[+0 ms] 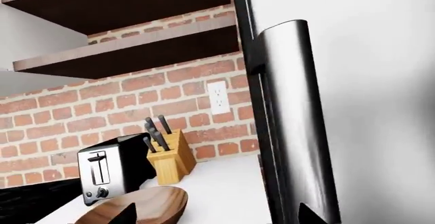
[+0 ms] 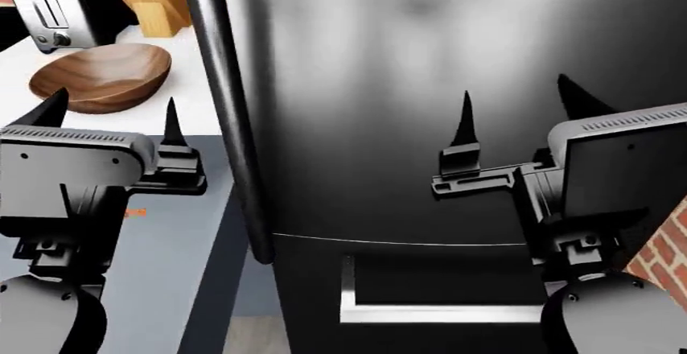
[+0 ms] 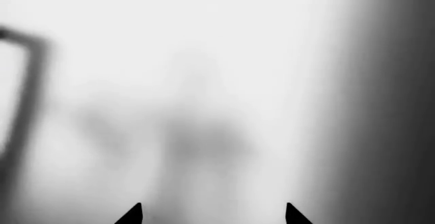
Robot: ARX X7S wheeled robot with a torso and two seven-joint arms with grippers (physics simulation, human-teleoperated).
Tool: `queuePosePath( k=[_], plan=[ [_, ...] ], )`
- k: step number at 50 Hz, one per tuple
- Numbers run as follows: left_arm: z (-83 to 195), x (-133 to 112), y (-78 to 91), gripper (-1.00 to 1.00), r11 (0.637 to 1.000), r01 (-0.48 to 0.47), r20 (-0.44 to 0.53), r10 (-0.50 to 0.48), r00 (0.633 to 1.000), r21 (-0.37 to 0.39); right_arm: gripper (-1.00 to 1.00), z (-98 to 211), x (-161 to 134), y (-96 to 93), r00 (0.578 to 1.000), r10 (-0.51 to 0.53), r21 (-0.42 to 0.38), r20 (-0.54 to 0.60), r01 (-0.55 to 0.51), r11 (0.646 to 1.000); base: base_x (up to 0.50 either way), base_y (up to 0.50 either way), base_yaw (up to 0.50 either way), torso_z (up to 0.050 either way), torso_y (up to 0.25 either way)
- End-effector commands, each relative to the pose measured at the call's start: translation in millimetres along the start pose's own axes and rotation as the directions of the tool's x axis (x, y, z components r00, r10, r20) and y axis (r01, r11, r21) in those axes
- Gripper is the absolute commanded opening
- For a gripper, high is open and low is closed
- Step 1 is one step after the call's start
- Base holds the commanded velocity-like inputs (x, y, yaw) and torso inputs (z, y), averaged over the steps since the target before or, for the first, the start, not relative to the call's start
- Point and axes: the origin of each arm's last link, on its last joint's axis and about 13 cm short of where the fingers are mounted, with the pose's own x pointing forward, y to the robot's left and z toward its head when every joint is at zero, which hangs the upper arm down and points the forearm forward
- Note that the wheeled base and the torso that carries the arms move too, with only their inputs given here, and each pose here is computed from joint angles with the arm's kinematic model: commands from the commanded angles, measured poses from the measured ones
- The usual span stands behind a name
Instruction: Place the bar in the bowl and close the drawer.
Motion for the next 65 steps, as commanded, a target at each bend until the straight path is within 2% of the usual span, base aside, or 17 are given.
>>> queuePosePath(
  k=[1, 65],
  plan=[
    [11.2, 1.4, 5.9, 1.00, 0.999, -0.017, 0.022, 0.016, 1.000, 0.028, 1.00, 9.4, 2.2, -5.0, 1.000, -0.018, -0.021, 0.016, 0.018, 1.000, 0.00, 0.26, 0.00, 0.000, 0.000],
    [10.0, -2.3, 11.6, 1.00, 0.998, -0.051, 0.026, 0.050, 0.998, 0.045, 1.00, 14.2, -0.6, -7.5, 1.000, -0.026, -0.033, 0.017, 0.026, 0.999, 0.00, 0.29, 0.00, 0.000, 0.000]
  ],
)
